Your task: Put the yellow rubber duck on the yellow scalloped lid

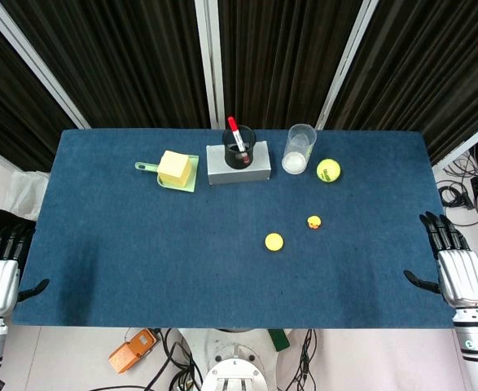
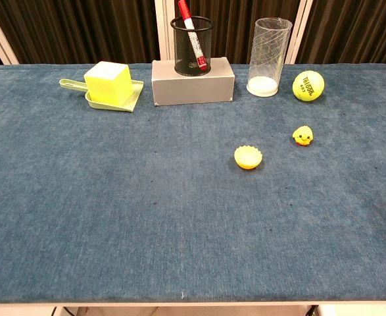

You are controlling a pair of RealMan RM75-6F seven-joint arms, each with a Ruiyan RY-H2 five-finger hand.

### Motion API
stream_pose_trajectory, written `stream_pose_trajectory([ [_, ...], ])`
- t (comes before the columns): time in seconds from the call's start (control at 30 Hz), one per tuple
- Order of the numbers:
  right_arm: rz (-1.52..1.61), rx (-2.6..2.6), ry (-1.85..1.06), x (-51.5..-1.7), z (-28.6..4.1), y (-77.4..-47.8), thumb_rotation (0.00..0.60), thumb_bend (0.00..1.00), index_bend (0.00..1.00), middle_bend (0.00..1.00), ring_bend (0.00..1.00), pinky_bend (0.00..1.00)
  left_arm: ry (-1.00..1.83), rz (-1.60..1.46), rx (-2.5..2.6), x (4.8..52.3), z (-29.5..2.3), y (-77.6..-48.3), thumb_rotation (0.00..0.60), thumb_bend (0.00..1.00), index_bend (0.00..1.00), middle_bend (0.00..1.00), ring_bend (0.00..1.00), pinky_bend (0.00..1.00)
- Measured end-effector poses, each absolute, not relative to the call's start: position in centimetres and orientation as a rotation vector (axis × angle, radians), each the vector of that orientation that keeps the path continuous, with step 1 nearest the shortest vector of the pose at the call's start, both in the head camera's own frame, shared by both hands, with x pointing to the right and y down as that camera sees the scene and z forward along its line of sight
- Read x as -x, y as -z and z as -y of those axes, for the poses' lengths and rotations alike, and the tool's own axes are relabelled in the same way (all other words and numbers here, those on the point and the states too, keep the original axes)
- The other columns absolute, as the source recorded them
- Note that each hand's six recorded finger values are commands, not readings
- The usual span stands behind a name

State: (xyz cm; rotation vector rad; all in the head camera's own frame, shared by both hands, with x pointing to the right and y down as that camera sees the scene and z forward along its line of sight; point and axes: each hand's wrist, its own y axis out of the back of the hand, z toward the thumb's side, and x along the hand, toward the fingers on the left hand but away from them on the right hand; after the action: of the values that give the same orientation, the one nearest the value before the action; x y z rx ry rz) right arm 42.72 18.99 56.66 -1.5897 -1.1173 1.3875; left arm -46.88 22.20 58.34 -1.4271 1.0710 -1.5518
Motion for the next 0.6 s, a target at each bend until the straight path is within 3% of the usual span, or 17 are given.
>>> stream_pose_trajectory([
  [0.37,1.041,1.644,-1.397,-41.3,-17.8,-58.1,0.600,0.23,0.04,0.10,0.05,0.20,1.550,-1.074,1.441,46.8,-22.2,-58.7,0.600,0.06,0.12,0.05,0.02,0.02],
  [0.6,0.832,1.775,-1.428,-37.3,-14.1,-62.7,0.600,0.26,0.12,0.10,0.05,0.20,1.552,-1.085,1.443,46.9,-22.6,-58.7,0.600,0.06,0.12,0.05,0.02,0.02],
])
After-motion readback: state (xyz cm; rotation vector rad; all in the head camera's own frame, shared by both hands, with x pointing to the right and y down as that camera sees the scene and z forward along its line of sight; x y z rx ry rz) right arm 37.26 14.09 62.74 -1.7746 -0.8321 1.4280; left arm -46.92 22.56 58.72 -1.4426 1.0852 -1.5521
